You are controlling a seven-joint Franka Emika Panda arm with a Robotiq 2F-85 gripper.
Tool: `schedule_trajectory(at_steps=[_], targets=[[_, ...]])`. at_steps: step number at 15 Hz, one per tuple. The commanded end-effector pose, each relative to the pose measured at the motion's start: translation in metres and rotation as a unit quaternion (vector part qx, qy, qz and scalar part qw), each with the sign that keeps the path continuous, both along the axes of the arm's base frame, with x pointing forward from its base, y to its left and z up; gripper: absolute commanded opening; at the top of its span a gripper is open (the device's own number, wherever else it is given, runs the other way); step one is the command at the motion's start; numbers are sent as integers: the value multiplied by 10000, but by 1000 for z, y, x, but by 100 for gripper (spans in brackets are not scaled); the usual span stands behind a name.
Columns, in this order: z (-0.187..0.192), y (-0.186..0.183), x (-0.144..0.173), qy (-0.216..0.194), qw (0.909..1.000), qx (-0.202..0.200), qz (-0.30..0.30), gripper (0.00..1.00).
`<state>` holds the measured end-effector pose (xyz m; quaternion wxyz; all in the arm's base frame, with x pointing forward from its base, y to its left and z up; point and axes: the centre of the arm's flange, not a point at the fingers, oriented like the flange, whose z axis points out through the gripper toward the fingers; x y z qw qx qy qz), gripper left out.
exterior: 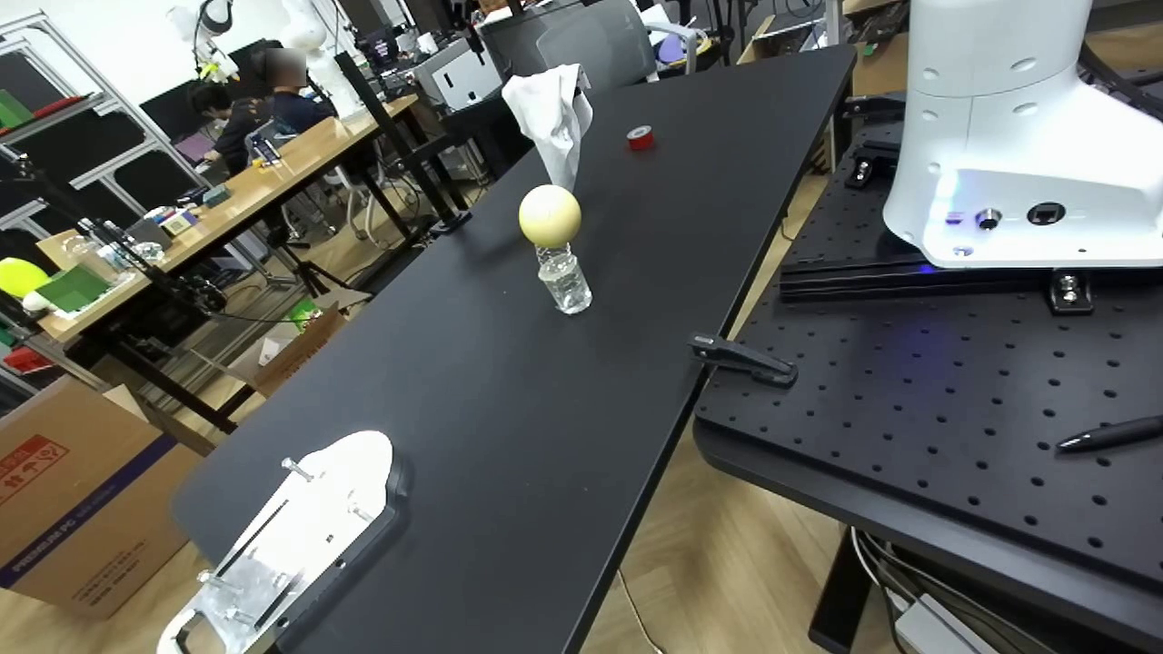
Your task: Take the cloth on the object and put it on the table
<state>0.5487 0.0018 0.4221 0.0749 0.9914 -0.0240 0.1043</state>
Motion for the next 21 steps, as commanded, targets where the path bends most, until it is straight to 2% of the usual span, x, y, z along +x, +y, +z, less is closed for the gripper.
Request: schedule_trajectory(at_steps=[1,8,9,10,20,21], targets=[[-19,-5,9,153,9996,-20,236,100],[-53,-12,19,522,9954,-89,804,100],[-56,-11,20,535,9949,-75,854,75],[-58,-10,21,540,9943,-81,920,75],[-59,-3,20,545,9908,45,1236,5],[-58,-2,19,540,9900,67,1304,5]])
